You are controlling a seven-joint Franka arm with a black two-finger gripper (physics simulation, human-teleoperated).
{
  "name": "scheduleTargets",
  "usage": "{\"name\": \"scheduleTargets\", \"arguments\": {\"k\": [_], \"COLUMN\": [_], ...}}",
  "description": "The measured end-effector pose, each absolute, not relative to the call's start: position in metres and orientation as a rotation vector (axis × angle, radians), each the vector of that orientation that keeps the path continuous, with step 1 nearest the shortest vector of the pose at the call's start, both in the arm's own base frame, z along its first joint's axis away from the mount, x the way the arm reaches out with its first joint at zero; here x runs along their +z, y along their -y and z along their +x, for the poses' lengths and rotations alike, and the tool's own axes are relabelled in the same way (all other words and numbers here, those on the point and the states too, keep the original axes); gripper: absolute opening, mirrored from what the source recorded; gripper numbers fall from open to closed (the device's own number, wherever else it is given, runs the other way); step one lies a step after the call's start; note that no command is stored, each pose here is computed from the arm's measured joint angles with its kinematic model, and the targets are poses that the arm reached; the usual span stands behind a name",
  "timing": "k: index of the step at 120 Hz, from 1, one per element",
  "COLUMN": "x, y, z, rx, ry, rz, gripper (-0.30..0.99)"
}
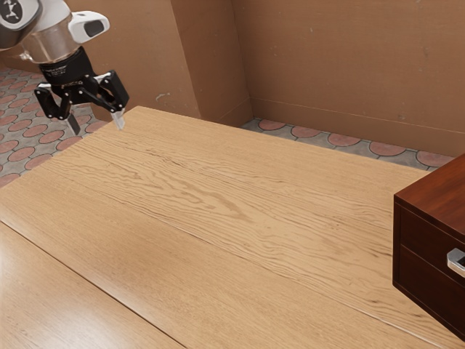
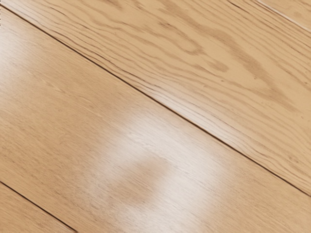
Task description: Pull the drawer handle with one arm to open the drawer
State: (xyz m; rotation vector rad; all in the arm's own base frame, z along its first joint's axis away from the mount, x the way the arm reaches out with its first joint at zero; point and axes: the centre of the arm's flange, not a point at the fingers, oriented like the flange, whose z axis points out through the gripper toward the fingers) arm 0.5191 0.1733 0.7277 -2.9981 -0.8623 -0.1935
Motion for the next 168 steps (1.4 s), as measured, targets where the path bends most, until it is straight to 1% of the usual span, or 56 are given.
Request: {"name": "scheduleTargets", "arguments": {"k": [24, 26, 36, 41, 46, 56, 65, 74, 80, 88, 97, 105, 117, 142, 161, 168], "x": [0.729, 0.735, 0.795, 0.808, 0.809, 0.793, 0.769, 0.755, 0.748, 0.743, 0.737, 0.728, 0.695, 0.664, 0.655, 0.648], "y": [-0.179, -0.178, -0.165, -0.158, -0.145, -0.084, -0.005, 0.077, 0.131, 0.197, 0.251, 0.277, 0.316, 0.310, 0.349, 0.360], "z": [0.516, 0.513, 0.480, 0.471, 0.473, 0.496, 0.520, 0.525, 0.521, 0.503, 0.481, 0.457, 0.436, 0.454, 0.440, 0.442], "rx": [-0.197, -0.212, -0.391, -0.426, -0.426, -0.360, -0.277, -0.226, -0.195, -0.166, -0.146, -0.155, -0.105, -0.150, -0.188, -0.192], "ry": [0.888, 0.887, 0.865, 0.863, 0.859, 0.817, 0.763, 0.685, 0.623, 0.540, 0.494, 0.514, 0.544, 0.862, 0.900, 0.921], "rz": [-2.993, -2.992, -2.994, -2.993, -2.998, -3.039, -3.082, -3.123, -3.148, -3.178, -3.201, -3.200, -3.230, -3.256, -3.323, -3.341], "gripper": [0.67, 0.67, 0.67, 0.67, 0.67, 0.67, 0.67, 0.67, 0.67, 0.67, 0.67, 0.67, 0.67, 0.67, 0.67, 0.67]}}
